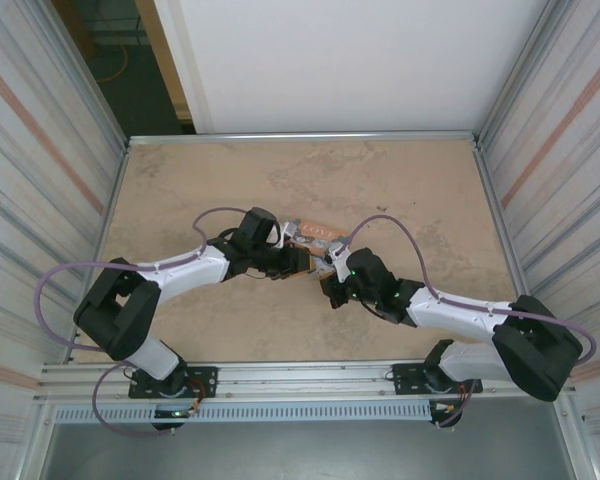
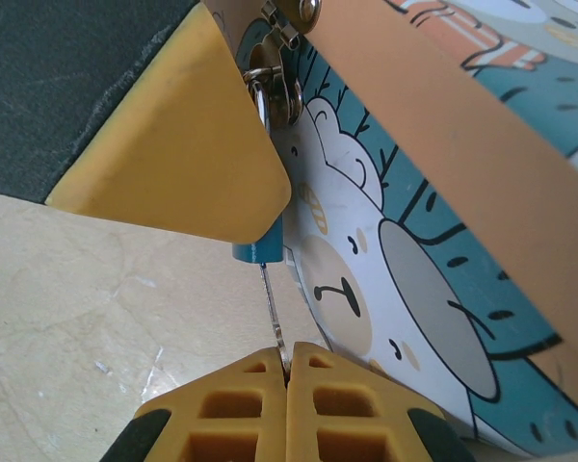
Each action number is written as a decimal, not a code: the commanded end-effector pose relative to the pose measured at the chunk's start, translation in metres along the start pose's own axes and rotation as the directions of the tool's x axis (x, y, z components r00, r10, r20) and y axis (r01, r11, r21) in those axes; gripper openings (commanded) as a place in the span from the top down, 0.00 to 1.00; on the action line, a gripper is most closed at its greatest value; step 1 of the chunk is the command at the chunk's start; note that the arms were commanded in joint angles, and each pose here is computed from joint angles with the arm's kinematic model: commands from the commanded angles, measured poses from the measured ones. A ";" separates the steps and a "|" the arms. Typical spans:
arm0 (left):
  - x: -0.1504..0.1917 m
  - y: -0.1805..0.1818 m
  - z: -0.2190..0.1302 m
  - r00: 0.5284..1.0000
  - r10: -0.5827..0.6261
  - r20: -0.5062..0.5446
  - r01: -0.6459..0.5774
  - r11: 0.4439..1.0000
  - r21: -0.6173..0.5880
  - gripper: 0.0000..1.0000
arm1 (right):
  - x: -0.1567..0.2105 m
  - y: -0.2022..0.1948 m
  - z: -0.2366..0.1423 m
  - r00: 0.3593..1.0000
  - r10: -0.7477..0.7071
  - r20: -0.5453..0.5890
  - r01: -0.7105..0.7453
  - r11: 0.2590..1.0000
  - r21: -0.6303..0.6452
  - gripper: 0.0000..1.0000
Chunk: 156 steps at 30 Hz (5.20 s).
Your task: Unlock the padlock with the key
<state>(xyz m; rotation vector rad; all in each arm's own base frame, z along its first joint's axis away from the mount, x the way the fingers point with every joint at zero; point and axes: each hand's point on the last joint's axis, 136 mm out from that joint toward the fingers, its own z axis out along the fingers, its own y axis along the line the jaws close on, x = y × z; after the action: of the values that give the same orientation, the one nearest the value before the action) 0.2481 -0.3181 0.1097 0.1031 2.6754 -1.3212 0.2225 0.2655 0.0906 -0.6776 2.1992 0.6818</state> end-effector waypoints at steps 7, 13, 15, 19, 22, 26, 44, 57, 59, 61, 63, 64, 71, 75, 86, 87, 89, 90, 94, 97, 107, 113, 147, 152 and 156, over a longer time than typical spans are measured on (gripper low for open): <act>0.000 -0.027 -0.011 0.999 0.047 0.009 -0.047 0.996 0.075 0.98 | -0.019 0.002 0.000 0.999 -0.003 0.053 0.004 1.000 -0.011 1.00; 0.000 -0.027 -0.011 0.999 0.046 0.009 -0.046 0.996 0.077 0.98 | -0.021 0.003 0.002 0.998 0.001 0.060 0.000 1.000 -0.020 1.00; 0.000 -0.027 -0.011 0.999 0.046 0.009 -0.047 0.996 0.077 0.98 | -0.023 0.004 0.003 0.998 0.001 0.060 0.000 1.000 -0.023 1.00; 0.000 -0.028 -0.011 0.999 0.046 0.007 -0.046 0.996 0.078 0.98 | -0.024 0.004 0.004 0.998 0.002 0.057 0.000 1.000 -0.026 1.00; 0.000 -0.028 -0.011 0.999 0.046 0.007 -0.047 0.996 0.079 0.98 | -0.024 0.003 0.006 0.998 0.005 0.056 -0.003 1.000 -0.024 1.00; 0.001 -0.028 -0.011 0.999 0.046 0.007 -0.047 0.996 0.078 0.98 | -0.027 0.003 0.005 0.997 0.015 0.074 -0.012 0.999 -0.031 1.00; 0.004 -0.029 -0.009 0.999 0.046 -0.005 -0.045 0.995 0.084 0.98 | -0.067 0.017 -0.004 0.977 0.016 0.211 0.011 0.992 -0.126 1.00; 0.006 -0.034 -0.009 0.999 0.047 -0.009 -0.046 0.995 0.093 0.98 | -0.118 0.026 -0.005 0.956 -0.005 0.294 0.066 0.978 -0.198 1.00; 0.006 -0.036 -0.009 0.999 0.047 -0.010 -0.045 0.994 0.097 0.98 | -0.126 0.026 -0.005 0.951 -0.003 0.309 0.070 0.976 -0.205 1.00; 0.006 -0.037 -0.009 0.999 0.047 -0.010 -0.045 0.994 0.102 0.98 | -0.135 0.028 -0.006 0.945 -0.002 0.328 0.077 0.973 -0.215 1.00; 0.006 -0.038 -0.009 0.999 0.046 -0.010 -0.045 0.993 0.106 0.98 | -0.143 0.029 -0.006 0.939 -0.002 0.343 0.083 0.971 -0.222 1.00; 0.006 -0.038 -0.009 0.999 0.044 -0.009 -0.043 0.993 0.107 0.98 | -0.146 0.029 -0.006 0.936 -0.001 0.351 0.086 0.970 -0.226 1.00; 0.006 -0.037 -0.007 0.999 0.036 -0.012 -0.035 0.993 0.109 0.97 | -0.161 0.033 -0.006 0.927 0.005 0.375 0.096 0.964 -0.250 1.00; 0.007 -0.032 -0.003 1.000 0.027 -0.015 -0.025 0.994 0.104 0.97 | -0.144 0.026 0.001 0.942 0.017 0.334 0.068 0.969 -0.239 1.00; 0.010 -0.009 0.020 0.999 -0.009 -0.037 0.013 0.995 0.095 0.93 | -0.066 0.003 0.020 0.981 0.098 0.169 -0.064 0.979 -0.196 1.00; 0.009 -0.008 0.022 0.999 -0.012 -0.038 0.015 0.995 0.096 0.92 | -0.059 0.001 0.022 0.982 0.105 0.154 -0.074 0.979 -0.191 1.00; 0.010 -0.003 0.026 0.999 -0.018 -0.045 0.022 0.995 0.093 0.91 | -0.047 -0.003 0.024 0.984 0.119 0.130 -0.095 0.979 -0.179 1.00; 0.010 -0.001 0.028 0.999 -0.023 -0.046 0.027 0.996 0.090 0.89 | -0.041 -0.006 0.026 0.985 0.126 0.120 -0.105 0.980 -0.172 1.00; 0.011 0.004 0.031 0.998 -0.034 -0.046 0.038 0.996 0.082 0.83 | -0.025 -0.011 0.031 0.986 0.145 0.082 -0.131 0.979 -0.156 1.00; 0.012 0.007 0.032 0.998 -0.040 -0.046 0.044 0.996 0.074 0.76 | -0.017 -0.012 0.035 0.987 0.152 0.060 -0.142 0.978 -0.152 1.00; 0.013 0.014 0.027 0.999 -0.041 -0.034 0.043 0.998 0.054 0.64 | 0.001 -0.022 0.042 0.984 0.176 0.009 -0.173 0.977 -0.125 1.00; 0.011 0.016 0.016 0.999 -0.042 -0.004 0.043 0.998 0.049 0.59 | 0.004 -0.023 0.043 0.982 0.188 0.000 -0.186 0.974 -0.125 1.00; 0.007 0.024 -0.108 0.886 -0.086 0.455 0.015 0.988 0.157 0.33 | -0.015 0.013 0.029 0.880 0.437 -0.189 -0.473 0.844 -0.253 1.00; 0.015 0.034 -0.101 0.888 -0.160 0.432 0.079 0.977 0.200 0.32 | -0.021 0.016 0.026 0.849 0.487 -0.205 -0.527 0.811 -0.254 1.00; 0.018 0.042 -0.094 0.886 -0.214 0.412 0.131 0.967 0.221 0.32 | -0.017 0.016 0.026 0.818 0.523 -0.240 -0.571 0.790 -0.223 1.00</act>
<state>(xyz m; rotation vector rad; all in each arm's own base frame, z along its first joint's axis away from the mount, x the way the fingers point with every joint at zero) 0.2218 -0.2173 0.1262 -0.3187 2.2599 -1.3938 0.2297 0.2906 0.0680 -0.2497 2.5314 1.2302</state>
